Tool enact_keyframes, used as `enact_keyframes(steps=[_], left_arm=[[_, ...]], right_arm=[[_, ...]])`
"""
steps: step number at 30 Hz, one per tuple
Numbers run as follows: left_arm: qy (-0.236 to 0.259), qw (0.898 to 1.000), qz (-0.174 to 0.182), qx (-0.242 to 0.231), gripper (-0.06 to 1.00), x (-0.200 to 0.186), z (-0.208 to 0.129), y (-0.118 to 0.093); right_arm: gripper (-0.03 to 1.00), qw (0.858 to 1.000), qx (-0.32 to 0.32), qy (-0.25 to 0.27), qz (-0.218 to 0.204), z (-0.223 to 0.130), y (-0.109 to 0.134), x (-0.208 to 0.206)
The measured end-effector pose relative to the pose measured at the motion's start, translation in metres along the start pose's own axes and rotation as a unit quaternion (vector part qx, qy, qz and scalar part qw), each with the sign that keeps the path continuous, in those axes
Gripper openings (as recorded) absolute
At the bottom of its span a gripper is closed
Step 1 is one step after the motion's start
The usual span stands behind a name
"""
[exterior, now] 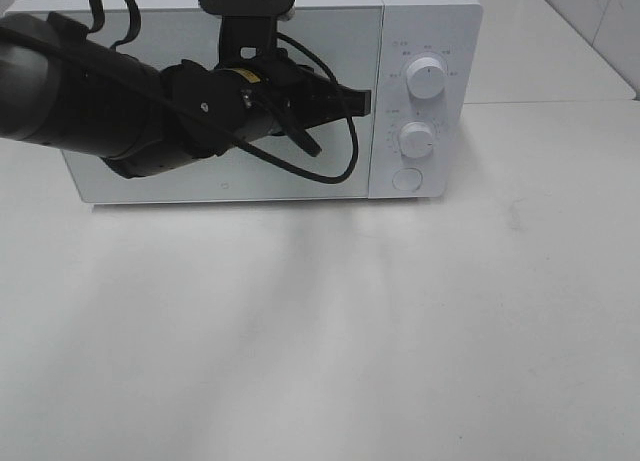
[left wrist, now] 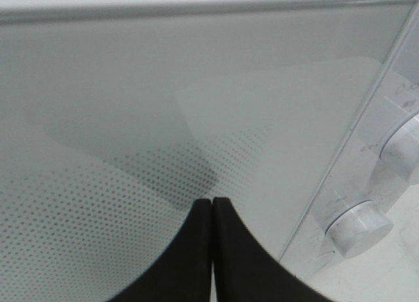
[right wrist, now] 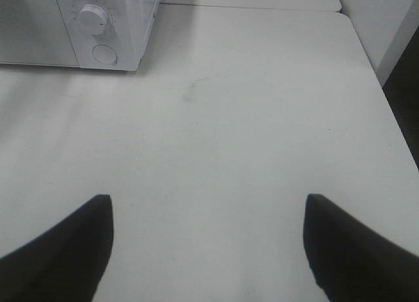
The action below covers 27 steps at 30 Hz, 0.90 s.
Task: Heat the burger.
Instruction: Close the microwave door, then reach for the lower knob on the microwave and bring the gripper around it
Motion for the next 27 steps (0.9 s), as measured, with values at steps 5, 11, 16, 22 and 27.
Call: enact_keyframes(steps=[5, 11, 16, 22, 27], left_arm=[[0.042, 0.998, -0.038, -0.005, 0.0, -0.012, 0.005, -0.013], [0.125, 0.987, -0.095, 0.021, 0.07, -0.028, -0.012, -0.03], [0.215, 0.963, -0.15, 0.063, 0.53, -0.051, -0.031, -0.043], [0.298, 0.93, -0.194, 0.09, 0.95, -0.082, -0.043, -0.05], [0.347, 0.904, -0.22, 0.118, 0.99, -0.11, -0.044, -0.051]], right_arm=[[0.76, 1.0, 0.0, 0.0, 0.0, 0.0, 0.0, 0.0], [0.76, 1.0, 0.0, 0.0, 0.0, 0.0, 0.0, 0.0], [0.76, 1.0, 0.0, 0.0, 0.0, 0.0, 0.0, 0.0], [0.76, 1.0, 0.0, 0.0, 0.0, 0.0, 0.0, 0.0], [0.76, 1.0, 0.0, 0.0, 0.0, 0.0, 0.0, 0.0]])
Point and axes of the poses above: a point on each arm's last joint axis where the gripper is mounted, x pointing out along that axis toward the gripper, y along the wrist's bending axis when the last joint is at zero, z = x × y, the point moved 7 cm from there along x, pointing out along that axis toward the gripper, and after that the axes turned 3 degrees about x, right-handed, at the moved point
